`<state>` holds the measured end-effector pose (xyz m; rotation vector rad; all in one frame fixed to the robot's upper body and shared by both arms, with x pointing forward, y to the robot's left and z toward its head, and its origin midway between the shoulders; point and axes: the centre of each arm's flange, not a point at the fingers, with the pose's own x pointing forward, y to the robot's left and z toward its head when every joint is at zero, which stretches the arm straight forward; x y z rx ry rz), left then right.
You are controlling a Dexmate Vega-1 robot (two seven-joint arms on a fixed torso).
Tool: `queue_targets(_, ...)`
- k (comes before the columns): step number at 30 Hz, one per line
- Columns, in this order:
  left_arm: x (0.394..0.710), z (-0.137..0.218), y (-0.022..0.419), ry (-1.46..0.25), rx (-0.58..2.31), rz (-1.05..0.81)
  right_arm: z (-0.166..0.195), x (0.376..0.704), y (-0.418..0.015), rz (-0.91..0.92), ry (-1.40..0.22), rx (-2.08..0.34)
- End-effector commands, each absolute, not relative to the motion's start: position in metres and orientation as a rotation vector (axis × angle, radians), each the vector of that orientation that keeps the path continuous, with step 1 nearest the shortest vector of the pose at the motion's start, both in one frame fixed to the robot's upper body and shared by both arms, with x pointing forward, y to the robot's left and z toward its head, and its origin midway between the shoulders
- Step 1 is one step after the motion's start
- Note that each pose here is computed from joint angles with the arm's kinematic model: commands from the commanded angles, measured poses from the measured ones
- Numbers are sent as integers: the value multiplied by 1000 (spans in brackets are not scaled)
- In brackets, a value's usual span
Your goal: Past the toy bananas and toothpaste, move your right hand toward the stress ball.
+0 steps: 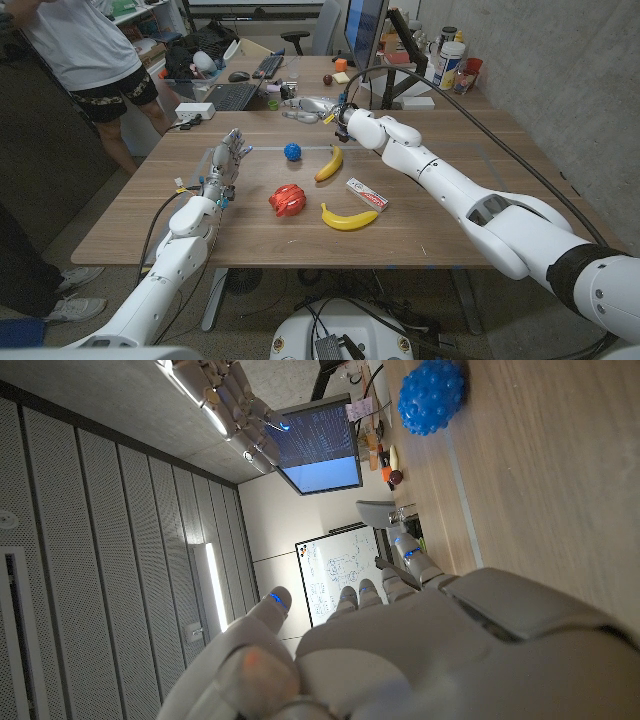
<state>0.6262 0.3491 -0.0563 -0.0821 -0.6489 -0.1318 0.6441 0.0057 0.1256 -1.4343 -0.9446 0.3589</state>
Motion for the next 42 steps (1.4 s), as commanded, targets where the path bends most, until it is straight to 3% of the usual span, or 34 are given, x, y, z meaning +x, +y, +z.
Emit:
queue_targets(1, 627, -57, 351, -647, -76, -128, 122, 650, 13, 372, -936, -1457)
queue_targets(42, 628, -59, 355, -647, -71, -141, 110, 664, 35, 391, -908, -1516)
